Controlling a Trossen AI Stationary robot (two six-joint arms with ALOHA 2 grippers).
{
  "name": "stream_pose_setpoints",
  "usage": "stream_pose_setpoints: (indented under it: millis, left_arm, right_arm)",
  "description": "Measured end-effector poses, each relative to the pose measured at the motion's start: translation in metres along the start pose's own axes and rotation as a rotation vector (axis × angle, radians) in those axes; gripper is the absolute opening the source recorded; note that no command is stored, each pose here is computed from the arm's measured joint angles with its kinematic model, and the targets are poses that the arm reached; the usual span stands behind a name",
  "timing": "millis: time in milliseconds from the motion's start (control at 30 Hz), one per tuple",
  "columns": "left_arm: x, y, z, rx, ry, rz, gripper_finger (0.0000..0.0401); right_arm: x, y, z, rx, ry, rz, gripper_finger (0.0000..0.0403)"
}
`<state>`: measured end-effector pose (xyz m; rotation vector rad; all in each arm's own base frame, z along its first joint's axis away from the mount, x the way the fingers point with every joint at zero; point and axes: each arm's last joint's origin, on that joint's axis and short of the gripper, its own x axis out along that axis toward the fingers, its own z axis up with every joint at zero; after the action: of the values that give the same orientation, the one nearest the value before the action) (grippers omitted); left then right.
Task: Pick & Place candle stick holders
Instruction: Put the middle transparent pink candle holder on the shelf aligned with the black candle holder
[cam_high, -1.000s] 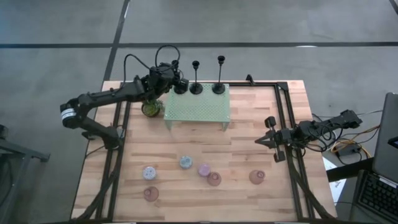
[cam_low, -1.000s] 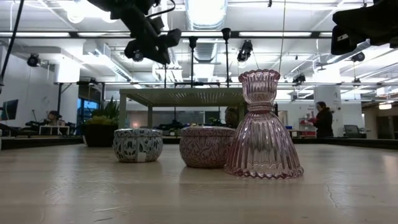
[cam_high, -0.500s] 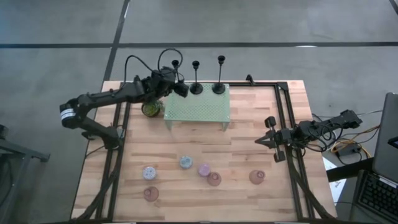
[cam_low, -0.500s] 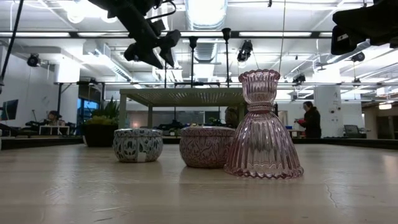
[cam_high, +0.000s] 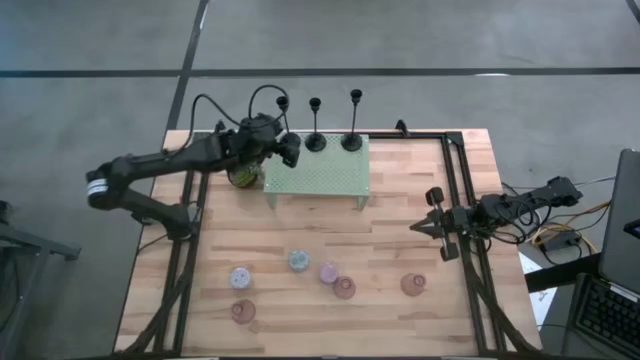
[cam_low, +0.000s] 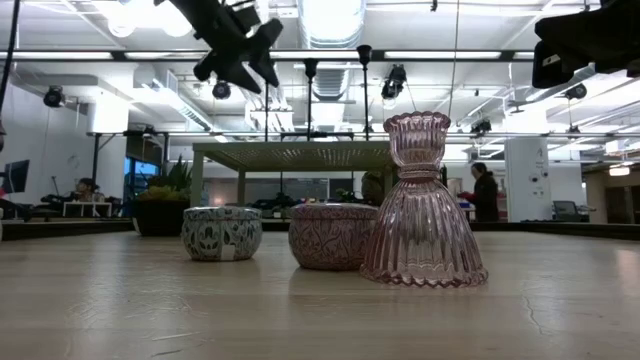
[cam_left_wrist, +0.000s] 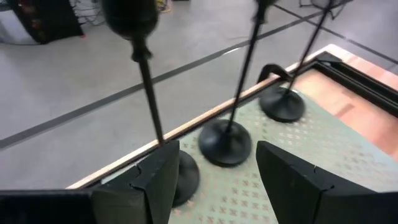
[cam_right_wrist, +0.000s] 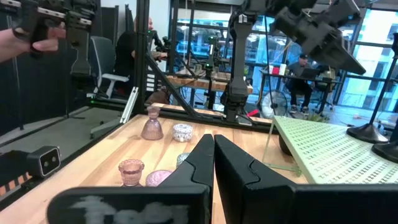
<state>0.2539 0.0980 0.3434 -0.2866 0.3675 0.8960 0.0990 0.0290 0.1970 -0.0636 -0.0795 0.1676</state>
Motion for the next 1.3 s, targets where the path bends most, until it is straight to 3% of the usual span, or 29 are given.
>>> stream_pose_setpoints:
  millis: [367,800,1033,1300]
  left_arm:
    - [-0.037,-0.024,-0.011,0.04,0.025,-0.152,0.0218]
    - [-0.07,-0.088,-0.048,0.163,0.084,-0.427,0.0218]
    - [-0.074,-0.127,-0.071,0.192,0.066,-0.535,0.0218]
    - [-0.063,-0.15,-0.092,0.157,0.102,-0.548,0.0218]
  right_arm:
    - [0.0,0.0,0.0,0.002,0.0,0.0,0.0008]
    - [0.0,0.0,0.0,0.002,0.001,0.0,0.0008]
    - [0.0,0.0,0.0,0.0,0.002,0.0,0.0008]
    - [0.0,0.0,0.0,0.0,0.002,0.0,0.0008]
